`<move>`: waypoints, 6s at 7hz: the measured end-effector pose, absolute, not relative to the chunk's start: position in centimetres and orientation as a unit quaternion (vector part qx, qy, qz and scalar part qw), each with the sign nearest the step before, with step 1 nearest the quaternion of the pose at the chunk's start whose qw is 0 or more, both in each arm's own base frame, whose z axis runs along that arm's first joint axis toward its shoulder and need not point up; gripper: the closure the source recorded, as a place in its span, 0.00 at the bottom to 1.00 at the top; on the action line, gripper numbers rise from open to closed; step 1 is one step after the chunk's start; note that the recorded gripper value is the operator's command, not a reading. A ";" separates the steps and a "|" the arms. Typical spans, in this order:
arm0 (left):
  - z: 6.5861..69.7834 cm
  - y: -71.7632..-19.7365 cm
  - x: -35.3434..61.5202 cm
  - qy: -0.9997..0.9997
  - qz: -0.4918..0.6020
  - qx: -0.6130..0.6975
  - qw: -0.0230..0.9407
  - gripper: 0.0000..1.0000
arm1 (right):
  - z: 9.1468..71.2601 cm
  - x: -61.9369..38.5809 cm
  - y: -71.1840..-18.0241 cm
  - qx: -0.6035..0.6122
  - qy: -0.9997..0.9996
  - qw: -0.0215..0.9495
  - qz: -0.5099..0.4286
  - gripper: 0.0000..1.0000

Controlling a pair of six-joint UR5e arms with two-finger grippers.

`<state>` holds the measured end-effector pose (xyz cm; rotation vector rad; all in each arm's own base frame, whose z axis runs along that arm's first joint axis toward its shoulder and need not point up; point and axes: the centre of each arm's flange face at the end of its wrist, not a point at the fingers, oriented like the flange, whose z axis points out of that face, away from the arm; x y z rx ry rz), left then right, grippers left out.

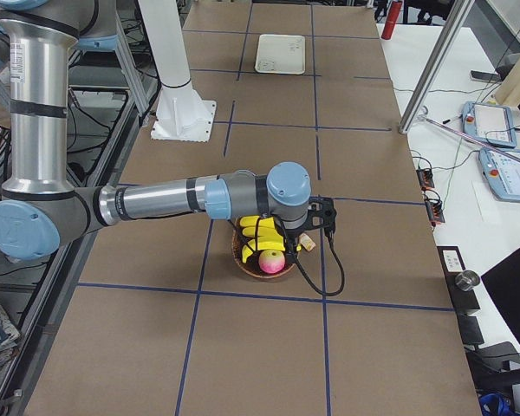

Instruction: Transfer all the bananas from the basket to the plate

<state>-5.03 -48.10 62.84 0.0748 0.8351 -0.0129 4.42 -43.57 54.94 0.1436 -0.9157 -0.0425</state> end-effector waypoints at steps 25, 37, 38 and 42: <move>62.7 -48.1 -5.0 0.406 -0.005 0.039 0.913 0.00 | 62.9 -10.8 -37.9 0.029 -0.403 0.911 -0.083 0.96; 61.2 -48.5 -4.5 0.440 -0.011 0.042 0.897 0.00 | 40.3 -5.5 -45.0 0.118 -0.478 0.869 -0.053 0.99; 60.6 -48.6 -4.2 0.455 -0.008 0.049 0.889 0.00 | 35.7 -9.6 -47.7 0.101 -0.484 0.866 -0.070 0.99; 52.0 -52.2 2.7 0.527 -0.038 0.101 0.843 0.00 | 23.4 -22.3 -47.3 0.079 -0.536 0.840 -0.028 0.99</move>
